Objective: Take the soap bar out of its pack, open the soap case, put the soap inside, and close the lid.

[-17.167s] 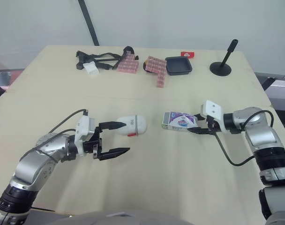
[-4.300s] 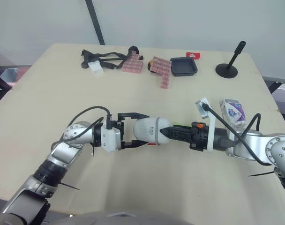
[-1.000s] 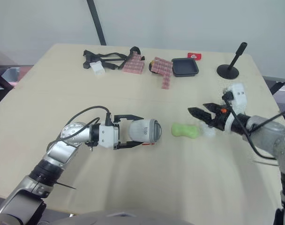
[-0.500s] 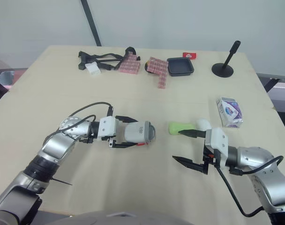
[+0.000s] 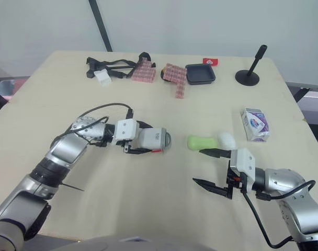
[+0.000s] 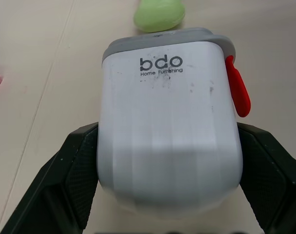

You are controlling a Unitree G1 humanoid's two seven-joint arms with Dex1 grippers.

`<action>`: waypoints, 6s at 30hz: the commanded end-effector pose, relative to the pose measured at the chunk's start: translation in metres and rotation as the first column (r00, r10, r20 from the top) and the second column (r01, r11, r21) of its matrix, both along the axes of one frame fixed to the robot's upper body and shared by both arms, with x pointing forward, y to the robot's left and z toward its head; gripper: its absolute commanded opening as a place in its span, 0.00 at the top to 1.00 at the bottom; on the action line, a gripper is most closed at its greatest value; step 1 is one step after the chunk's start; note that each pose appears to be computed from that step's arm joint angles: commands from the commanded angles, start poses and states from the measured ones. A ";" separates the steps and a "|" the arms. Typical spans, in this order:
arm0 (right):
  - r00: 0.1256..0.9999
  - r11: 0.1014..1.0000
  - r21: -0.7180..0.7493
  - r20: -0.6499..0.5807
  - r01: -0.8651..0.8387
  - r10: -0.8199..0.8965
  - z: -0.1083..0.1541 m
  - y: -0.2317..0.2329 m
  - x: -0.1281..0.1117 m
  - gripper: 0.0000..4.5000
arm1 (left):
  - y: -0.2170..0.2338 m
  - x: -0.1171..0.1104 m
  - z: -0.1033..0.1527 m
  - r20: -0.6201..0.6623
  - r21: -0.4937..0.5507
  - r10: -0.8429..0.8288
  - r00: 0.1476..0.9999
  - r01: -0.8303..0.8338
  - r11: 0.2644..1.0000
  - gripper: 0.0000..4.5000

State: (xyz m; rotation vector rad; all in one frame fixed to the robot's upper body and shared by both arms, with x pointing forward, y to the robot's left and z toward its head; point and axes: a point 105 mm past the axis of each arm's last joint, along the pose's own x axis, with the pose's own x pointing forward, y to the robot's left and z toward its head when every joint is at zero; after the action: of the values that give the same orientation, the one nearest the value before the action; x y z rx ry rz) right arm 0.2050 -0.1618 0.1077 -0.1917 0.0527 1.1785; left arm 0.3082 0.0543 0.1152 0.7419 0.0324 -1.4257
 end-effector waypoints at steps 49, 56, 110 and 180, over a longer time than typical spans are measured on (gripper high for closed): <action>0.991 0.989 0.072 0.001 0.130 -0.131 -0.003 -0.005 0.002 0.01 | -0.036 0.009 0.005 -0.029 0.329 -0.095 0.995 0.099 0.939 0.23; 0.993 0.990 0.073 -0.006 0.122 -0.121 -0.006 -0.003 0.000 0.01 | -0.040 0.012 0.010 -0.034 0.342 -0.083 0.996 0.090 0.935 0.23; 0.994 0.992 0.051 -0.012 0.112 -0.112 -0.011 -0.009 0.004 0.01 | 0.028 0.018 0.025 -0.009 0.348 -0.024 1.000 0.026 0.937 0.23; 0.988 0.988 0.013 -0.007 0.154 -0.154 -0.005 -0.024 0.007 0.00 | 0.056 -0.014 0.045 -0.128 -0.241 0.008 0.992 -0.039 0.970 0.00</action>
State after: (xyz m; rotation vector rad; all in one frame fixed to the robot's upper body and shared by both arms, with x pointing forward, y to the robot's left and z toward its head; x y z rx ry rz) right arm 0.2110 -0.1816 0.0937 -0.1431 0.0878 1.0362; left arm 0.3032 0.0988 0.1499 0.4740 -0.0022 -1.4534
